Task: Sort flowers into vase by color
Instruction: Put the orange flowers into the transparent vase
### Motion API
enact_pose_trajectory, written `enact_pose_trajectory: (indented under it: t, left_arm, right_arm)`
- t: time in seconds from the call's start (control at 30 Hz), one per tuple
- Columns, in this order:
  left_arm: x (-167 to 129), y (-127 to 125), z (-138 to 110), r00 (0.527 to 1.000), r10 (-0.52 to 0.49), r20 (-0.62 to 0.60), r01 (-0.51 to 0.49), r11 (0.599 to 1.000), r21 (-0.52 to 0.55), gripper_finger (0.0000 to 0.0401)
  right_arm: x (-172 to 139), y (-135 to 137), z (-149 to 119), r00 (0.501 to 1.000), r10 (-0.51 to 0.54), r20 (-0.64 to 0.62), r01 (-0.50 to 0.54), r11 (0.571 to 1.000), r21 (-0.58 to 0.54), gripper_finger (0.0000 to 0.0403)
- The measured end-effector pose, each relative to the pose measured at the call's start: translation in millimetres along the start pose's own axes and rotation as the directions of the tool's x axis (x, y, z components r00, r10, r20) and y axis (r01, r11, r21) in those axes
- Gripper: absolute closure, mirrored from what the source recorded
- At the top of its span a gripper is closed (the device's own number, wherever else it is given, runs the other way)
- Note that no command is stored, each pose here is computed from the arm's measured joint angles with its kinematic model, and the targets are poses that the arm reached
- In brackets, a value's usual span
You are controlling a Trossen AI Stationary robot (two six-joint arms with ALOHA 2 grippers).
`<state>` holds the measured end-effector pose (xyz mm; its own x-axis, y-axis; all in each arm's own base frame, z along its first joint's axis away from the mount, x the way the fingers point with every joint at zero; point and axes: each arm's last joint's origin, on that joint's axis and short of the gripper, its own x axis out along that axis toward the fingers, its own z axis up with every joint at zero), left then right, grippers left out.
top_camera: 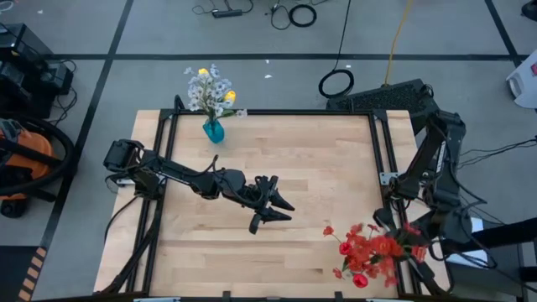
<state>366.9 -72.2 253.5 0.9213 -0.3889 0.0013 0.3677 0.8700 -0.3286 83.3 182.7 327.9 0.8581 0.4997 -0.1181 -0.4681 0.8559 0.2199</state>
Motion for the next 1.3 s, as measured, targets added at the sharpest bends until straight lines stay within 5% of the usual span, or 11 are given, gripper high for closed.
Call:
enact_pose_trajectory:
  t: [0.53, 1.3]
  left_arm:
    - [0, 0, 0, 1.000, -0.001, 0.005, 0.001, 1.000, -0.005, 0.0251]
    - [0, -1, 2, 1.000, -0.007, 0.021, 0.007, 1.000, -0.020, 0.0251]
  right_arm:
    - [12, 5, -19, 0.995, -0.028, -0.097, 0.012, 0.987, -0.162, 0.0403]
    - [14, -8, -64, 0.999, 0.021, -0.035, -0.024, 0.994, -0.102, 0.0403]
